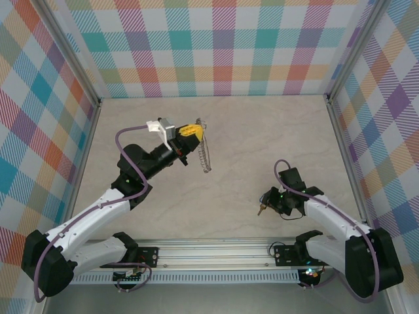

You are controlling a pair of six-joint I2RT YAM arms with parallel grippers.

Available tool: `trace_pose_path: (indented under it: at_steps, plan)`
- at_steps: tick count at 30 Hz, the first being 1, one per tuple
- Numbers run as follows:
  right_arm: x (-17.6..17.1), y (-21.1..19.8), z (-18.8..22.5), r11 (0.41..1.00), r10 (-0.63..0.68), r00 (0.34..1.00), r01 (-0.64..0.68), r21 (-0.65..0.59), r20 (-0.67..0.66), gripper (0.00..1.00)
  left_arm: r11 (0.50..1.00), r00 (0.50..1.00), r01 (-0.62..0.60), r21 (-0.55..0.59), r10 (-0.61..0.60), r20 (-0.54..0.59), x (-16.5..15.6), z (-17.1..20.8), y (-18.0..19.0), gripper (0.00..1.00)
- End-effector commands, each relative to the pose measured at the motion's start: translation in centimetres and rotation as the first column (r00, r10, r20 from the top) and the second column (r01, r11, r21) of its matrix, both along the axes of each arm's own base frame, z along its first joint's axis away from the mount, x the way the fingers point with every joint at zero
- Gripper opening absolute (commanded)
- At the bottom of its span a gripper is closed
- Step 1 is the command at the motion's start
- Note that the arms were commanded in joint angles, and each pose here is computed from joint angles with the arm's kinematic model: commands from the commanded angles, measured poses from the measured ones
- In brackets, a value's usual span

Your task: Put the keys on the keyring

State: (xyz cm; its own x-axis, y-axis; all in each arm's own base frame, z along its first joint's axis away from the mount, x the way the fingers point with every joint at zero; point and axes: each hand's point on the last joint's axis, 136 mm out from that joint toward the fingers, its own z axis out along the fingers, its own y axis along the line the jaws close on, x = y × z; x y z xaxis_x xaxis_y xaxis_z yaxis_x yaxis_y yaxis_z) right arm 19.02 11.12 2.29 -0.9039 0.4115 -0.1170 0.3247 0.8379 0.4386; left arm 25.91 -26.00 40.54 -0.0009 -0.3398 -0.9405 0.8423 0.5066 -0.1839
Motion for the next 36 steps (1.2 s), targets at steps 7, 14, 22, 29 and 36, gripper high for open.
trace_pose_path:
  at_steps: [7, 14, 22, 29, 36]
  plan:
    - [1.1, 0.7, 0.1, 0.999, 0.037, 0.999, -0.038, 0.005, 0.022, 0.28, 0.999, 0.999, 0.009, -0.04, -0.008, 0.044, -1.0, 1.3, 0.3, 0.0]
    - [1.6, 1.3, 0.1, 0.998, 0.058, 0.998, -0.059, 0.025, 0.024, 0.26, 0.999, 0.999, 0.008, -0.039, -0.006, 0.042, -0.9, 1.2, 0.3, 0.0]
    - [1.9, 1.8, 0.9, 0.997, 0.066, 0.997, -0.068, 0.041, 0.048, 0.26, 0.999, 0.999, 0.005, -0.037, -0.004, 0.038, -0.8, 1.0, 0.2, 0.0]
    - [2.1, 1.8, 1.5, 0.997, 0.067, 0.995, -0.07, 0.042, 0.069, 0.29, 0.999, 0.999, 0.007, -0.039, -0.006, 0.038, -0.6, 1.1, 0.1, 0.0]
    - [2.1, 1.9, 0.6, 0.996, 0.075, 0.996, -0.077, 0.034, 0.054, 0.3, 0.999, 0.999, 0.011, -0.039, -0.01, 0.037, -0.7, 1.1, 0.1, 0.0]
